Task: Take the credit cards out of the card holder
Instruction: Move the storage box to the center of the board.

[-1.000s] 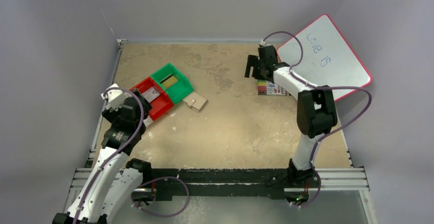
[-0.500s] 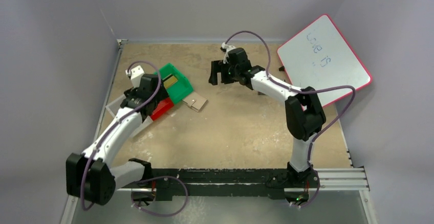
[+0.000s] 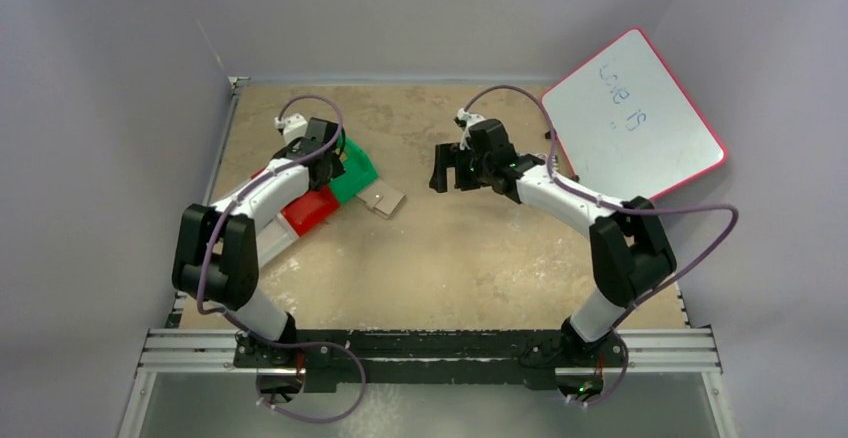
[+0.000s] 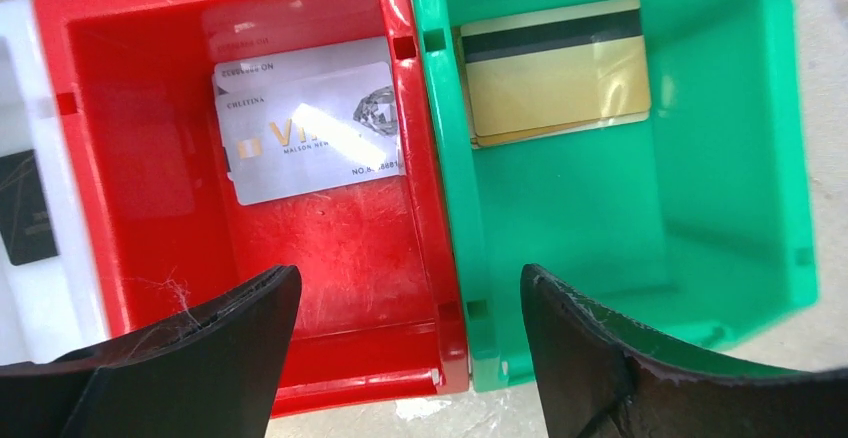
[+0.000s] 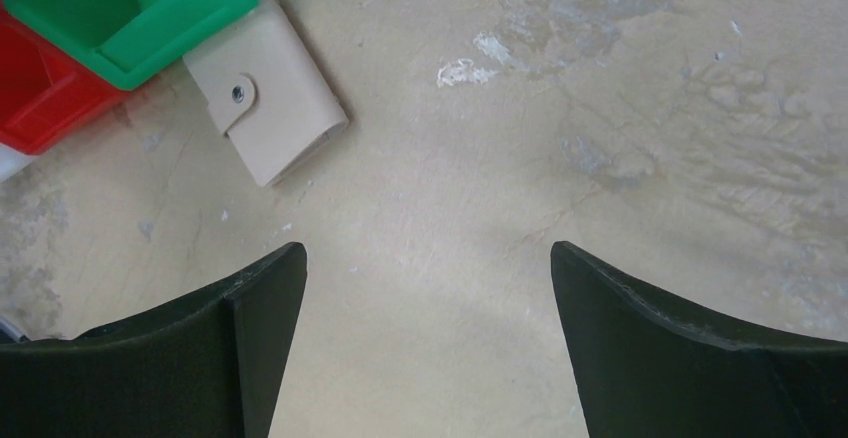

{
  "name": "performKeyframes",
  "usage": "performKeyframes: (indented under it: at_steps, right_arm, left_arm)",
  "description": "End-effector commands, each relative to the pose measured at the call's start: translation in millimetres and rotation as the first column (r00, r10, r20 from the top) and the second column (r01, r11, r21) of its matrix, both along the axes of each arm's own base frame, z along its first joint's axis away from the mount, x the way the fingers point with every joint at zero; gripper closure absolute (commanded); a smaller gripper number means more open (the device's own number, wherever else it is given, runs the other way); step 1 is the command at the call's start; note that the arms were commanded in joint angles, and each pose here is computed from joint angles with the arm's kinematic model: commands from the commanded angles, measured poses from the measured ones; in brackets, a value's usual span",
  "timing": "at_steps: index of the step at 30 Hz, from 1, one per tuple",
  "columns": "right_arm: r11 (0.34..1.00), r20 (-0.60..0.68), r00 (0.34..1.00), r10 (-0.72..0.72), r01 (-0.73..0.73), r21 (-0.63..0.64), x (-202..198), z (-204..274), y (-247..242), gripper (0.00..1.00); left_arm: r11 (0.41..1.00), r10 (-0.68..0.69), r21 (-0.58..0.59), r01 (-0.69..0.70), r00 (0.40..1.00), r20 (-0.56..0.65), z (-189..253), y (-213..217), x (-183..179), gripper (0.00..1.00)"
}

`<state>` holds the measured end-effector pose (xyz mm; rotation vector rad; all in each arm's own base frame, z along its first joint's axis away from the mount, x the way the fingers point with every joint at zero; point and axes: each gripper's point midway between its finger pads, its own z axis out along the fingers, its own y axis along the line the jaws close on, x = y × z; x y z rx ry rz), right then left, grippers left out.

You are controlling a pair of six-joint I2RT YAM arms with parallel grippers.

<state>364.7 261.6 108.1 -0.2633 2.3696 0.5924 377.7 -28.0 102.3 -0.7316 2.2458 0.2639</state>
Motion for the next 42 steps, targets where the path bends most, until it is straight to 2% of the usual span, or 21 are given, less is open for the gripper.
performKeyframes:
  at_steps: [1, 7, 12, 15, 20, 23, 27, 42]
  right_arm:
    - [1.0, 0.028, 1.0, -0.013, 0.014, -0.003, -15, 17, -14, 0.06]
    - [0.998, 0.029, 0.998, -0.047, 0.049, -0.048, -24, 10, -31, 0.04]
    - [0.996, 0.015, 0.998, -0.054, 0.055, -0.076, -24, -2, -35, 0.04]
    - [0.994, 0.005, 0.998, -0.067, 0.067, -0.081, -22, -5, -34, 0.04]
    - [0.992, 0.007, 0.995, -0.099, 0.099, -0.083, -21, -3, -38, 0.04]
    - [0.986, 0.011, 0.991, -0.136, 0.136, -0.096, -22, -4, -44, 0.04]
    - [0.97, 0.021, 0.977, -0.213, 0.214, -0.116, -23, -6, -58, 0.03]
    - [0.869, 0.122, 0.873, -0.472, 0.484, -0.101, -26, 17, -108, 0.0]
  left_arm:
    - [1.0, 0.026, 0.004, -0.026, 0.999, 0.022, 3, 1, 14, 0.23]
    - [0.999, -0.042, -0.03, 0.042, 0.999, -0.006, -10, -10, 15, 0.38]
    - [0.988, -0.126, -0.089, 0.124, 0.992, -0.019, -17, -28, 17, 0.45]
    - [0.967, -0.224, -0.134, 0.217, 0.974, -0.037, -25, -45, 19, 0.53]
    - [0.923, -0.346, -0.201, 0.328, 0.936, -0.061, -41, -73, 24, 0.72]
    - [0.895, -0.404, -0.236, 0.379, 0.912, -0.067, -46, -90, 26, 0.77]
    - [0.863, -0.455, -0.27, 0.428, 0.89, -0.044, -48, -113, 27, 0.77]
    - [0.812, -0.449, -0.397, 0.428, 0.893, 0.043, -42, -204, 5, 0.77]
